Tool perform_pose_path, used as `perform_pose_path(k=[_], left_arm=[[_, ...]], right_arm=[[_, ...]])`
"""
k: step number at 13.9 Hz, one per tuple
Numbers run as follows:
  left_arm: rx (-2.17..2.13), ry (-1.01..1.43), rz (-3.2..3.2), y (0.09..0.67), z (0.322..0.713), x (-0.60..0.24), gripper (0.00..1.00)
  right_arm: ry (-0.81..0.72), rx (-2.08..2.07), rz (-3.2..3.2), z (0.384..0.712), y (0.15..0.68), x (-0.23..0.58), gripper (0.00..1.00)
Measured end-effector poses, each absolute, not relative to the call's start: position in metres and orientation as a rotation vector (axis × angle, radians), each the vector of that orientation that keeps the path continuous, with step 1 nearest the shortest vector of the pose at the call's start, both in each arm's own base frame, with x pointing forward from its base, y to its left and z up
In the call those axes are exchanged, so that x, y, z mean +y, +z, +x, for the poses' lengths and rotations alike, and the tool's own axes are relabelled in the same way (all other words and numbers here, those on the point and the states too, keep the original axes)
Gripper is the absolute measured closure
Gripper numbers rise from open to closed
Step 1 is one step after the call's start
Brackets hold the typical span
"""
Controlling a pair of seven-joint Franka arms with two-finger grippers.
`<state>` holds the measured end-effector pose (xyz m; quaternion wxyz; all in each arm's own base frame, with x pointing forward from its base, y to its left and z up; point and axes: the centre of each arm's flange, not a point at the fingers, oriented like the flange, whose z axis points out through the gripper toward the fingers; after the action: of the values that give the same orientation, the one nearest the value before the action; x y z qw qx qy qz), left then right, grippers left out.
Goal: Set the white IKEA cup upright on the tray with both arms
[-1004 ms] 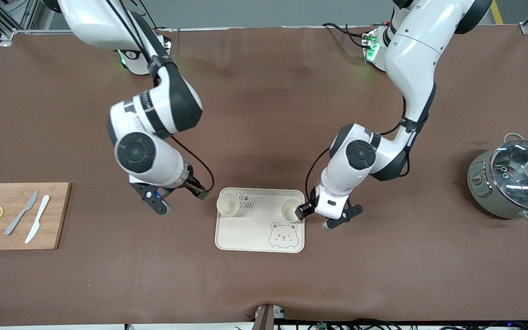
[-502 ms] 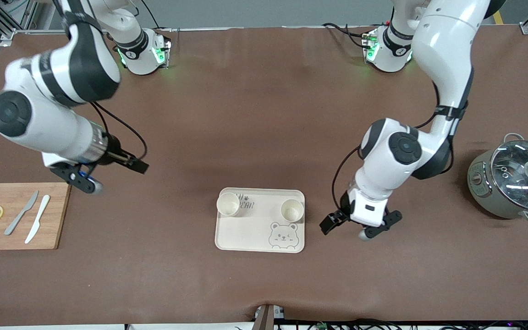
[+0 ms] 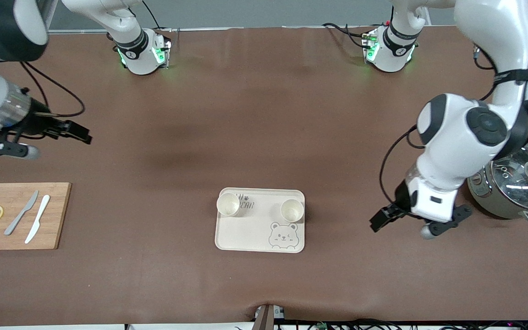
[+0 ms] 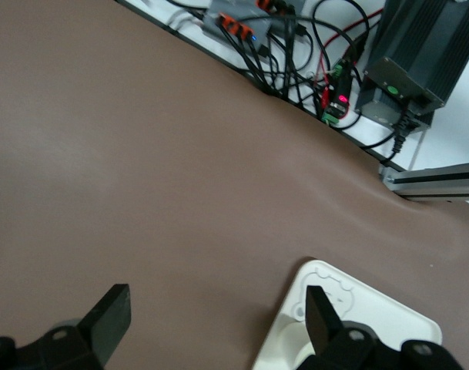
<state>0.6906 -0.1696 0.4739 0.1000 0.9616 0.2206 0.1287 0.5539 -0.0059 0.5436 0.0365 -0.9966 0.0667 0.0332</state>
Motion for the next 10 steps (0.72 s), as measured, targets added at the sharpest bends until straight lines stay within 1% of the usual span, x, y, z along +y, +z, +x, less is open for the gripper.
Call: perform_pose_path(k=[2,5,7,10], left_arm=[[0.597,0.371,2.895,0.494,0.688,-0.129,0.0],[0.479,0.352,2.976,0.524,0.678,-0.065,0.0],[0.409,0.342,3.02,0.545,0.668,-0.019,0.0],[0.339,0.337,3.066,0.569,0.651,0.043,0.0]], right_arm=[[0.066,0.091,-3.061,0.553,0.557,-0.051,0.0],[0.029,-0.037,-3.081,0.543,0.604,-0.097,0.0],[0.076,-0.053,-3.089,0.531,0.631,-0.1,0.0],[0.135,-0.069,-3.081,0.523,0.641,-0.088,0.0]])
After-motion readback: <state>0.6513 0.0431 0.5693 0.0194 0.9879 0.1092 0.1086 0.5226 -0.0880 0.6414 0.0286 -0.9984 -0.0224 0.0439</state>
